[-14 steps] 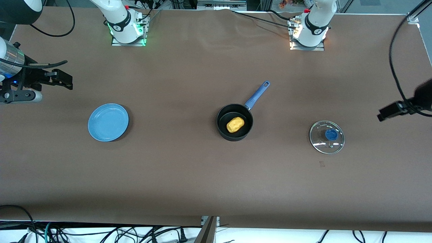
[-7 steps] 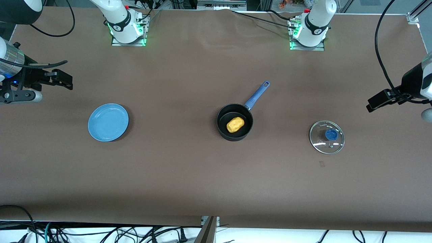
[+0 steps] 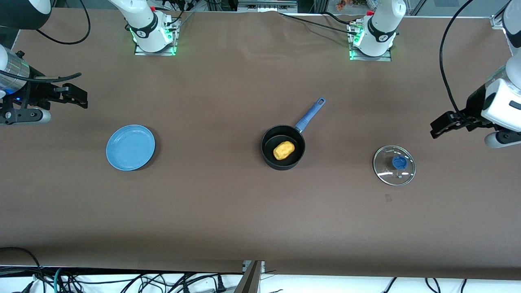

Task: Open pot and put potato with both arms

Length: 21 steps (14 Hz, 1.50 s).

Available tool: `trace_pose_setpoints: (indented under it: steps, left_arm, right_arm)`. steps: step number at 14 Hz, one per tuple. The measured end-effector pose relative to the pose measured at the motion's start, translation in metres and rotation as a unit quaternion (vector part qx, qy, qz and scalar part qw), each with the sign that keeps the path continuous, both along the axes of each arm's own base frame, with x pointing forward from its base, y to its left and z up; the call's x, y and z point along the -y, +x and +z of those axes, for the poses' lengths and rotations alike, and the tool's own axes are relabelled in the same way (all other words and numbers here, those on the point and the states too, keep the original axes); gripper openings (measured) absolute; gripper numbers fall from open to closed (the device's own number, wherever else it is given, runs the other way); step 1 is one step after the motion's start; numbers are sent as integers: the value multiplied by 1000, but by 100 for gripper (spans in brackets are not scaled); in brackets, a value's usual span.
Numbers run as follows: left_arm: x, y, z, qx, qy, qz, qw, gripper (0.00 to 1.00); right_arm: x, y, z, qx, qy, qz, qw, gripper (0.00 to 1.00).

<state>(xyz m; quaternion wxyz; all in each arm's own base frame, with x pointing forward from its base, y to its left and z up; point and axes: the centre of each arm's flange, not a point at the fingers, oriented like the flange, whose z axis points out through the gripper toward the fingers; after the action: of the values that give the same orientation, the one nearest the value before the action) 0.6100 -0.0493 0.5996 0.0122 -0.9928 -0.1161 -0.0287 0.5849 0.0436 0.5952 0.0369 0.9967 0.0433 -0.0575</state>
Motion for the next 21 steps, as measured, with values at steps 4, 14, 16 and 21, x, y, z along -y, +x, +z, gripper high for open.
trace_pose_setpoints:
  steps: [4,14,16,21]
  left_arm:
    - [5,-17,-8,7,-10,-1,1000,100]
    - [2,-21,-11,-1,-13,-31,999,100]
    - [2,-22,-13,-5,-12,-42,999,100]
    - [10,-20,-17,-9,-12,-54,998,100]
  right_arm:
    - [-2,0,0,-1,11,-4,1000,100]
    - [1,0,0,-1,13,-10,1000,100]
    - [2,0,0,-1,12,-14,1000,100]
    - [5,0,0,0,13,-18,1000,100]
